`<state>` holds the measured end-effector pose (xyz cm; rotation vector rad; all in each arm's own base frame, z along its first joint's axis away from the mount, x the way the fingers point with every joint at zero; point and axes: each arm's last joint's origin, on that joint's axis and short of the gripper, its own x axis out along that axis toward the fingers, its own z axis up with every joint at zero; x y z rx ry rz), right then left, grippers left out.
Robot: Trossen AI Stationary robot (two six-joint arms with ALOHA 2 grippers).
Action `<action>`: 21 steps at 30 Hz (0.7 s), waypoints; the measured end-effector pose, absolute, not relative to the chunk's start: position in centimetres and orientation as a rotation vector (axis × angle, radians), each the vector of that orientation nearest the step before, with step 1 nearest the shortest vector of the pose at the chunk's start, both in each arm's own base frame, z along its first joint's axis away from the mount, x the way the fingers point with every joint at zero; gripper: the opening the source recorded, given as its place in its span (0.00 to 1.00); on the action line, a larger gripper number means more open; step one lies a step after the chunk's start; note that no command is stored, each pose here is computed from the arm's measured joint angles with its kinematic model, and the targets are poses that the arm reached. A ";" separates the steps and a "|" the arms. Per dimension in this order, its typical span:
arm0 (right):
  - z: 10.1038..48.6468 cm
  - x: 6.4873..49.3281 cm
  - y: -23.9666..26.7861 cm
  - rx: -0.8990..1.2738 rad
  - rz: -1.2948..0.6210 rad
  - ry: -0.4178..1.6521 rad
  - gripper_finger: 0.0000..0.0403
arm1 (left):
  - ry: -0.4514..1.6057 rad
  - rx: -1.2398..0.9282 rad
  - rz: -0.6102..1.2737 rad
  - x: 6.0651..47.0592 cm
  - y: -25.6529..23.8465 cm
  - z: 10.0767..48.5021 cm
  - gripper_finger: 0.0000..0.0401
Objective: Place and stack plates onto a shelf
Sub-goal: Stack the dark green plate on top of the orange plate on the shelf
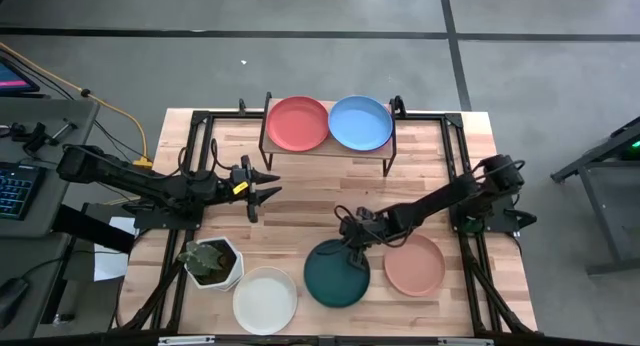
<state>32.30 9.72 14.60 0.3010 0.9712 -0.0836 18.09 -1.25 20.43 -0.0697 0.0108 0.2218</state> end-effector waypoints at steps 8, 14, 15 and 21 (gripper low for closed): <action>21.6 29.2 7.7 0.227 -0.233 0.821 0.00 | 0.009 -0.070 0.228 18.1 -1.2 20.4 0.33; 27.3 26.5 5.4 0.172 -0.382 0.563 0.00 | 0.006 -0.071 0.229 18.1 -1.2 20.5 0.33; 28.1 26.3 4.9 0.164 -0.420 0.511 0.00 | 0.004 -0.071 0.230 18.1 -1.2 20.5 0.33; 31.7 26.1 0.3 0.171 -0.654 0.225 0.00 | -0.003 -0.073 0.251 18.1 -1.1 20.6 0.33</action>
